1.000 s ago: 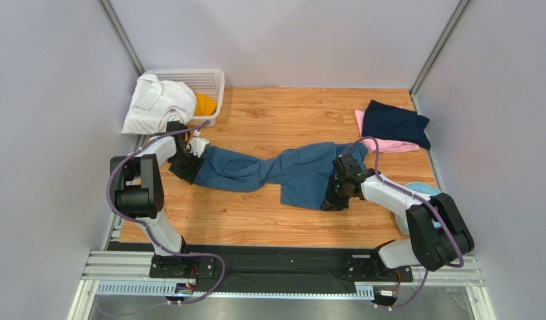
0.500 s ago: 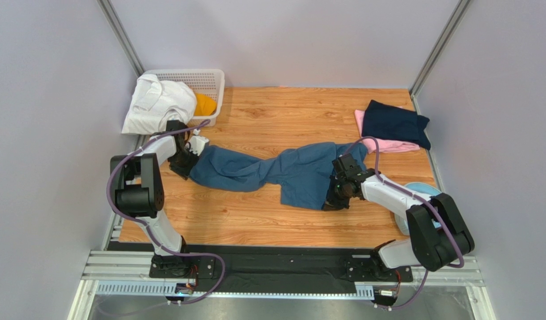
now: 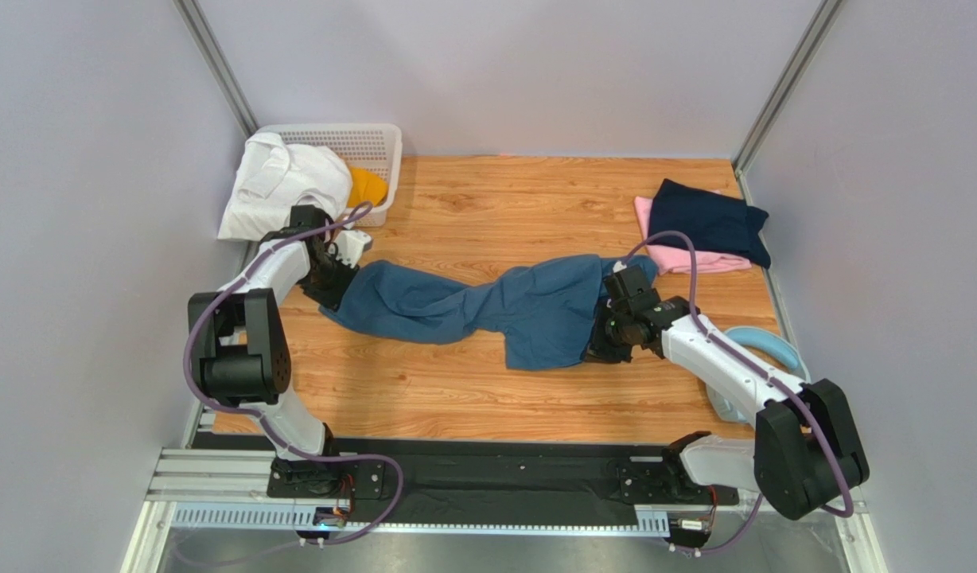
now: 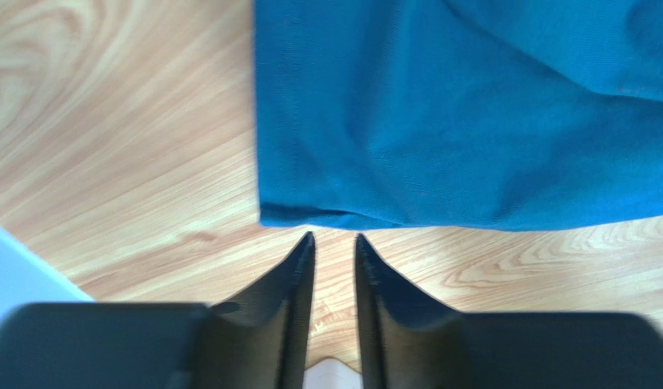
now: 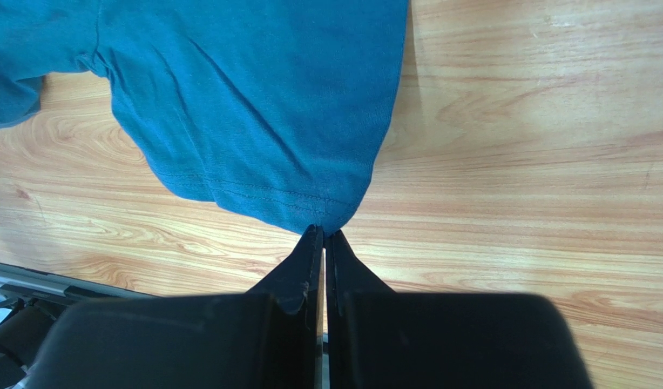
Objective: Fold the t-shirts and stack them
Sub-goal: Flatten out the tshirt
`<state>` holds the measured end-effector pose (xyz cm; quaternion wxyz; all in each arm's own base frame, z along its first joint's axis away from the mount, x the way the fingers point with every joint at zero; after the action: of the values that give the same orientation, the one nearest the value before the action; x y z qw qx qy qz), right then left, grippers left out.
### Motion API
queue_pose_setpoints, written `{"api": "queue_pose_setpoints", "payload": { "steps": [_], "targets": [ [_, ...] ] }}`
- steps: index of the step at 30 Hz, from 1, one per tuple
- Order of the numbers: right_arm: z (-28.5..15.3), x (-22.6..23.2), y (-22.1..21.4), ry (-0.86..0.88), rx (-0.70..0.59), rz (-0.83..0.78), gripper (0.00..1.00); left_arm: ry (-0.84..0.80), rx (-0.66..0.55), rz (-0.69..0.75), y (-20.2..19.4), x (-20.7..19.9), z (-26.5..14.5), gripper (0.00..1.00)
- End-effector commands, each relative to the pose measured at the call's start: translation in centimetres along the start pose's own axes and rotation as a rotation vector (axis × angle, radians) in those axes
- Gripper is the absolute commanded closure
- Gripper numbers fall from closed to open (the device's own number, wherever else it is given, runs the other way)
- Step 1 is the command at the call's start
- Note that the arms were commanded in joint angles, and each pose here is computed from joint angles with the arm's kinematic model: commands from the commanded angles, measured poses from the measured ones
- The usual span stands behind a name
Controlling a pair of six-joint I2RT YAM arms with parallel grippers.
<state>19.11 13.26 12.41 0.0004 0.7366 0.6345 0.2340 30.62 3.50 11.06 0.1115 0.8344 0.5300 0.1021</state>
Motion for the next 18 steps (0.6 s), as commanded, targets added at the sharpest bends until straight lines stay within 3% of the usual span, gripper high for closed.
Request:
{"api": "queue_pose_setpoints", "payload": {
  "steps": [1,10,18],
  "targets": [
    [-0.2,0.1,0.2,-0.006,-0.013,-0.012,1.00,0.051,-0.058,0.011,0.7,0.8,-1.8,0.64],
    [0.0,-0.2,-0.4,0.005,-0.013,-0.007,1.00,0.070,-0.015,-0.009,0.1,1.6,0.3,0.63],
    [0.1,-0.7,-0.9,-0.002,-0.011,0.001,1.00,0.091,0.013,-0.037,-0.2,2.6,1.6,0.52]
  ]
}}
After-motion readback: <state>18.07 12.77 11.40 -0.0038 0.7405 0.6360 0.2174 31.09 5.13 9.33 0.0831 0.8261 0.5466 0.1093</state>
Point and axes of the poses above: each gripper's point midway between its finger pads, its own z axis out along the fingers, its own x axis along the line the jaws close on, y = z × x, the point moved 7 cm from there along -z, back along the fingers, and after that the axes turned 5 degrees about -z, right-handed, at the moved point
